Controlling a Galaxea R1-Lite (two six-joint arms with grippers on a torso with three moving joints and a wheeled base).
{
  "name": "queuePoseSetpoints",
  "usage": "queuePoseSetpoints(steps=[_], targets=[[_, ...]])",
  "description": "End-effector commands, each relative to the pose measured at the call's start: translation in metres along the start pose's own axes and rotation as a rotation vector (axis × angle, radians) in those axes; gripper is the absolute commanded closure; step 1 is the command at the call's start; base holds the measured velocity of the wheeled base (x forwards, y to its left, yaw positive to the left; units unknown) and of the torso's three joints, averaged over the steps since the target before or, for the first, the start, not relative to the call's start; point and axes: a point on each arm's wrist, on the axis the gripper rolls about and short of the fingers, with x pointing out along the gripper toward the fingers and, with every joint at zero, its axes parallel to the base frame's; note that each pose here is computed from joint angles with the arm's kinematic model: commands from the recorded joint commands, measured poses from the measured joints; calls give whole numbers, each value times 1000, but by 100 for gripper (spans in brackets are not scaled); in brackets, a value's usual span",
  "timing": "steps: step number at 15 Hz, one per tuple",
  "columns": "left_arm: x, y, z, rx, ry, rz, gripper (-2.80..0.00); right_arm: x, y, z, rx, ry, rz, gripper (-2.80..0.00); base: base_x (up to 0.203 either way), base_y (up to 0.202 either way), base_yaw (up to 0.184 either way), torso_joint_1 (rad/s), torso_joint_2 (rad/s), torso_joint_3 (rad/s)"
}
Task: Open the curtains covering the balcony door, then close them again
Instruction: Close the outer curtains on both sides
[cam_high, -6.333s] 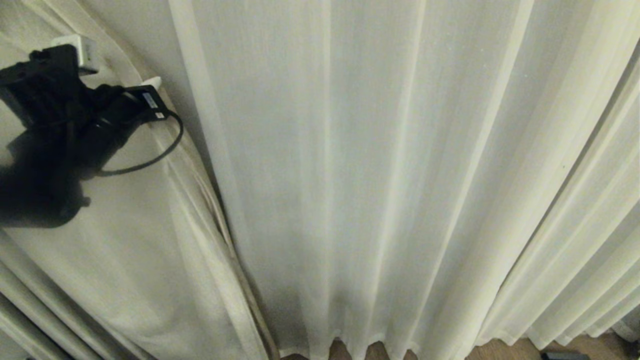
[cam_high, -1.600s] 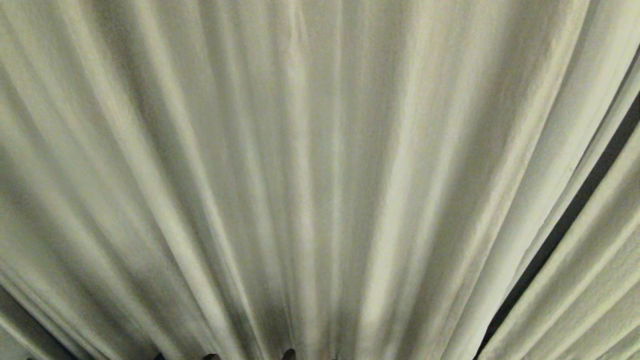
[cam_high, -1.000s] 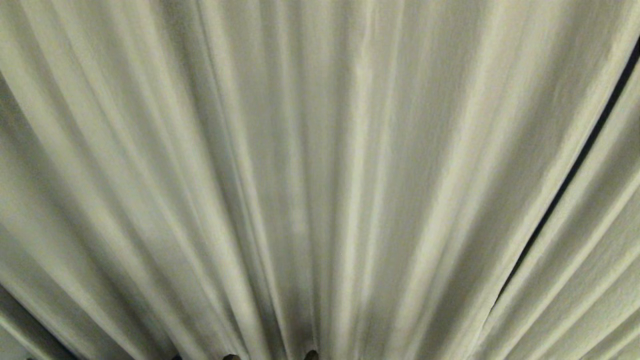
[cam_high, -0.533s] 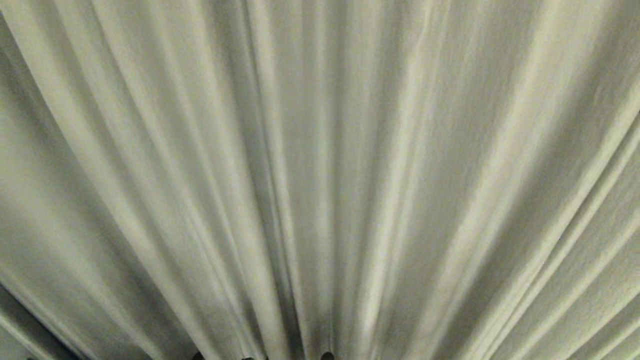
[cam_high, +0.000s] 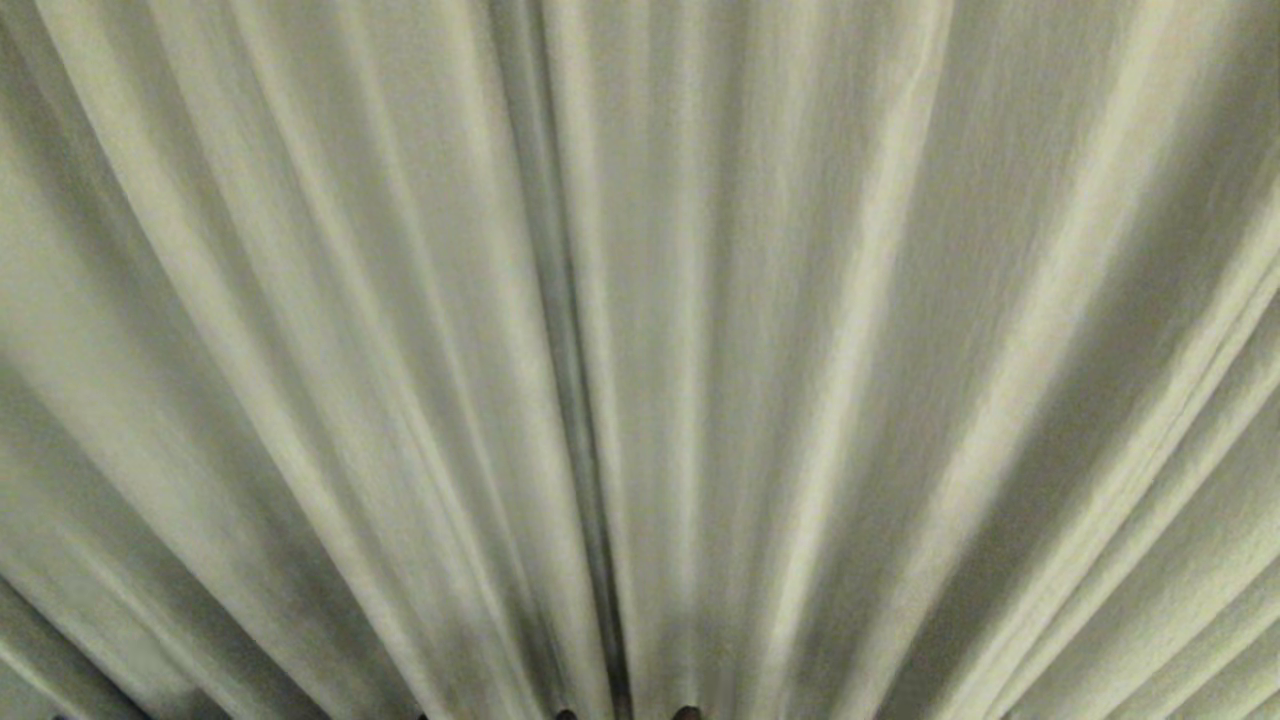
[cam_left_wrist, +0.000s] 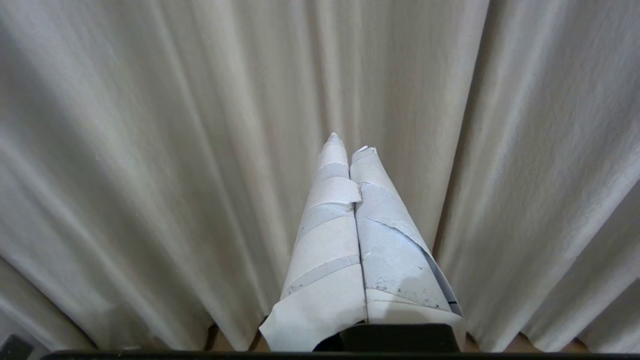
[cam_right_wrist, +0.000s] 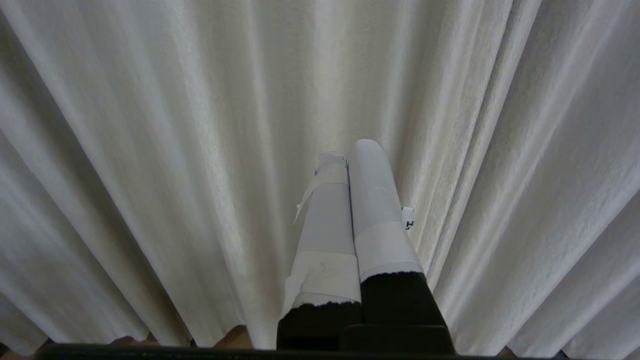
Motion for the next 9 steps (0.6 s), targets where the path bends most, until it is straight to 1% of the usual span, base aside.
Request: queuePoseSetpoints(steps=[1, 9], targets=[[0, 0, 0, 0, -3, 0, 0, 0, 0, 0, -1, -1, 0, 0, 0, 0, 0, 0, 0, 0], [0, 0, 0, -3, -3, 2, 0, 0, 0, 0, -1, -1, 0, 0, 0, 0, 0, 0, 0, 0]])
